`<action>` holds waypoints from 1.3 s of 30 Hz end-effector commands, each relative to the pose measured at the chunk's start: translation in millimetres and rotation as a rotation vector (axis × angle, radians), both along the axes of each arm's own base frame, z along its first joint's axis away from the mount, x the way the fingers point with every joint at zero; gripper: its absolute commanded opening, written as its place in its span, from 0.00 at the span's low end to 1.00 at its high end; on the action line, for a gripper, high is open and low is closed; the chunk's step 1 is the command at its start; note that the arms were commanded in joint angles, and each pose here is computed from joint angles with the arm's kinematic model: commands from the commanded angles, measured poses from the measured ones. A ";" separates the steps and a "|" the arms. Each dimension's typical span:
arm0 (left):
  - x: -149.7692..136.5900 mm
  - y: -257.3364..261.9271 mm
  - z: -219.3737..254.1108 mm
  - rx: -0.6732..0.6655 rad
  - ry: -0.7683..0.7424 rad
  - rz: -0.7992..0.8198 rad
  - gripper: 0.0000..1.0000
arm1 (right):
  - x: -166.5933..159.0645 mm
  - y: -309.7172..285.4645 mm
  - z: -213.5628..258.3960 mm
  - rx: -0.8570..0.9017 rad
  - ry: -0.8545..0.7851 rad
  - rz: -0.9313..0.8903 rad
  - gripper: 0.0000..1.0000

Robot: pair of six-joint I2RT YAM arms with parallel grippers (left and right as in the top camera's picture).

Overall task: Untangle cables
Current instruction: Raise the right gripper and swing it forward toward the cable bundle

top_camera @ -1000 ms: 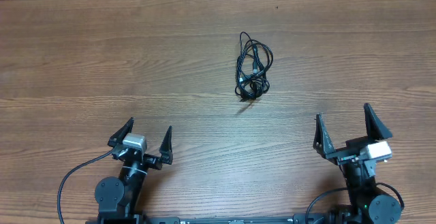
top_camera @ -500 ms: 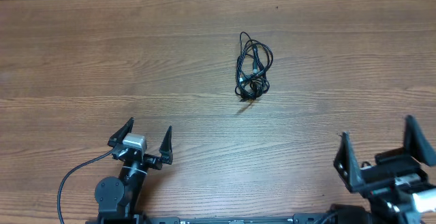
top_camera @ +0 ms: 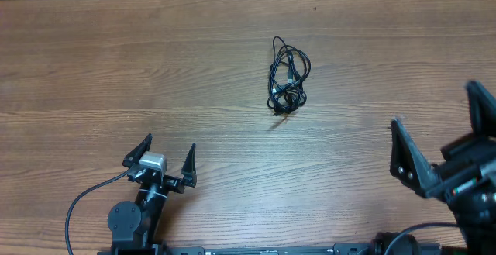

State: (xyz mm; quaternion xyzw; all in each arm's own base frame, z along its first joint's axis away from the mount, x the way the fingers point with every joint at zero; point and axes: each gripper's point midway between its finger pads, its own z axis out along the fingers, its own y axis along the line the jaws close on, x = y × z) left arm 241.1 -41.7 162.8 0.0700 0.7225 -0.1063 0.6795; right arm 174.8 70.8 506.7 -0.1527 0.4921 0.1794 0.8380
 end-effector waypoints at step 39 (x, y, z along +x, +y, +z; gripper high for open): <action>0.4 1.7 -0.9 0.022 -0.007 0.008 0.99 | 77.2 22.8 -51.5 0.199 0.443 0.302 0.04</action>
